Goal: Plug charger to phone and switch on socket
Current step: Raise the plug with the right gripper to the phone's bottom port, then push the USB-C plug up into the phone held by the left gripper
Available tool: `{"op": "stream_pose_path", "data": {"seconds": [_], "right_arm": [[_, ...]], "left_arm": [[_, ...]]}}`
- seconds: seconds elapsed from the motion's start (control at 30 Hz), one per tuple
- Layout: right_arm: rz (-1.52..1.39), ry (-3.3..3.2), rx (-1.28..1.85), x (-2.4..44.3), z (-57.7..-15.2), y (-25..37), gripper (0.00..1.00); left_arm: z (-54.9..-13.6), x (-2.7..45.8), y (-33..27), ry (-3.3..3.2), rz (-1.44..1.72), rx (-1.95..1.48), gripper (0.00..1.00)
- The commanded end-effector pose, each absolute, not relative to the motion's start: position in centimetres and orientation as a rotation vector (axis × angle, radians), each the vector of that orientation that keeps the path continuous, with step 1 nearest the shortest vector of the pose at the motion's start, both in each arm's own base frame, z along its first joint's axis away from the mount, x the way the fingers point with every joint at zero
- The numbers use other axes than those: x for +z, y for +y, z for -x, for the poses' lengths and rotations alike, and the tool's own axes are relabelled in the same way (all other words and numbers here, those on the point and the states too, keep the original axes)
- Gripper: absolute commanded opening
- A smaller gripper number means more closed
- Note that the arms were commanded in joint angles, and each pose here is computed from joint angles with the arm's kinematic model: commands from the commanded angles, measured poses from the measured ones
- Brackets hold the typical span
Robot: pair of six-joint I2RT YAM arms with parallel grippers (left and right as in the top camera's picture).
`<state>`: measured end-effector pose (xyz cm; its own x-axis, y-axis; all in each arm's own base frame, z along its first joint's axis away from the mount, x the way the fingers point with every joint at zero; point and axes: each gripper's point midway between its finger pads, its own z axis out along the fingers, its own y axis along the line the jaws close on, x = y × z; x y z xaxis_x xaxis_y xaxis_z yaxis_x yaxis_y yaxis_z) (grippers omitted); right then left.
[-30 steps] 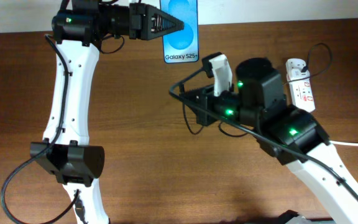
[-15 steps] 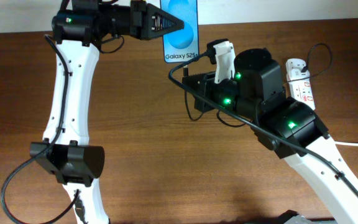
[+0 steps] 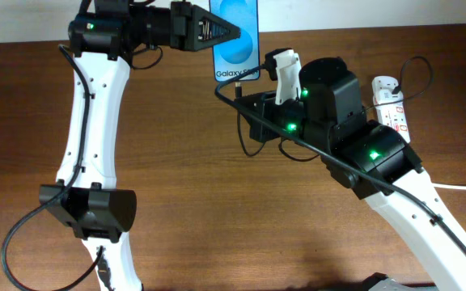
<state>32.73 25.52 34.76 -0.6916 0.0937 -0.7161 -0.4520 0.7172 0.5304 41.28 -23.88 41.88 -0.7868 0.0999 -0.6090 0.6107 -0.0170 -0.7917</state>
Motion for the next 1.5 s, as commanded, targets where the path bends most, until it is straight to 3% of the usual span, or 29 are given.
{"op": "stream_pose_path", "data": {"seconds": [0.0, 1.47], "right_arm": [[0.282, 2.135, 0.949, 36.0, -32.6, 25.8, 0.04], [0.288, 2.136, 0.959, 36.0, -32.5, 25.9, 0.04]], "left_arm": [[-40.8, 42.7, -24.0, 1.839, -0.798, -1.826, 0.00], [-40.9, 42.8, -24.0, 1.802, -0.835, -1.800, 0.00]]}}
